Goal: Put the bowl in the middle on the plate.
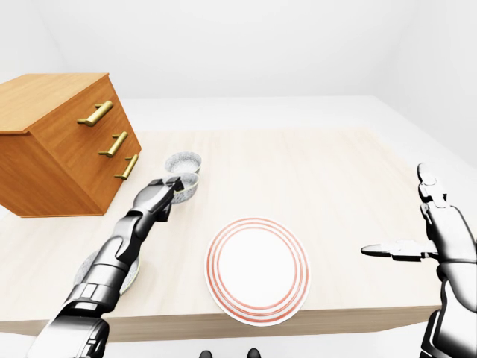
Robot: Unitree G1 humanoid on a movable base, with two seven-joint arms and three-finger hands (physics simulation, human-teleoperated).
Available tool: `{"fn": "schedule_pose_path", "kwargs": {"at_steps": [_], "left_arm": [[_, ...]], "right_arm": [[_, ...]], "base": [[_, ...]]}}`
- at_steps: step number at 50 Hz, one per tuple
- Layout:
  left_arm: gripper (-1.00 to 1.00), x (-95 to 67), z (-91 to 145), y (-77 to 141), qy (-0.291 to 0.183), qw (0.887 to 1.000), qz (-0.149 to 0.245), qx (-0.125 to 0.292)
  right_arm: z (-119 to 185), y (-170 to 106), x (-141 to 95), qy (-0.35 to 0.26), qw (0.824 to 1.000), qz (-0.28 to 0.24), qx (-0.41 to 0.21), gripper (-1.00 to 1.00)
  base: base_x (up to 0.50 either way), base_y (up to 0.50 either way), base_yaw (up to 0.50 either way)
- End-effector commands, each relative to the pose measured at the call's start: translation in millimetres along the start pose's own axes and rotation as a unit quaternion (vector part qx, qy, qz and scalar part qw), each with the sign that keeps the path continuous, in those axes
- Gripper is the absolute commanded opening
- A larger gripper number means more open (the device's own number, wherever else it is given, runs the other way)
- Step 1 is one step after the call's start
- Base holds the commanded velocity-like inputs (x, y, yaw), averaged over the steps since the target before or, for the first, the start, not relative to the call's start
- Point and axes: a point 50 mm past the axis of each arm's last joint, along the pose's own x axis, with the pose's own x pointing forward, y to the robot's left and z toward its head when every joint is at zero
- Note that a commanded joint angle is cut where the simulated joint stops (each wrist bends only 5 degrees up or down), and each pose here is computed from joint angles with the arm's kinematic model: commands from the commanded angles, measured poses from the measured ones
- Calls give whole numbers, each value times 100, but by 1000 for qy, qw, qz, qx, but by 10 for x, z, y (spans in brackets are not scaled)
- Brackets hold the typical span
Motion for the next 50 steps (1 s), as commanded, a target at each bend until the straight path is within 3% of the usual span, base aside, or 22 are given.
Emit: {"fn": "schedule_pose_path", "kwargs": {"at_steps": [1, 13, 16, 21, 28, 30, 34, 46, 50], "left_arm": [[-100, -172, 188, 141, -40, 998, 31, -29], [-100, -340, 301, 164, -64, 996, 39, -57], [-100, -444, 383, 184, -81, 993, 53, -65], [-100, -485, 416, 226, -88, 991, 70, -75], [-100, -735, 585, 370, -130, 980, 105, -109], [-100, -739, 588, 372, -131, 980, 106, -109], [-100, -930, 763, 393, -162, 972, 119, -121], [-100, -1107, 900, 509, -201, 960, 134, -138], [-100, -1107, 929, 510, -204, 959, 138, -138]], "right_arm": [[-27, 23, 7, 7, 1000, 3, 0, 100], [9, 16, 14, 0, 1000, 2, -6, 100], [1, 21, 21, 2, 1000, 2, -5, 100], [-17, 37, 30, 6, 1000, 3, -3, 100], [-30, 37, 27, 9, 1000, 5, -5, 100], [-30, 37, 27, 9, 1000, 5, -5, 100], [-7, 25, 14, 5, 1000, 5, -9, 100], [-105, 70, 33, 25, 1000, 7, -1, 100], [37, 29, 24, -8, 1000, 4, 0, 100]], "base": [[0, 0, 0], [0, 0, 0], [0, 0, 0], [0, 0, 0], [0, 0, 0], [0, 0, 0], [0, 0, 0], [0, 0, 0], [0, 0, 0]]}}
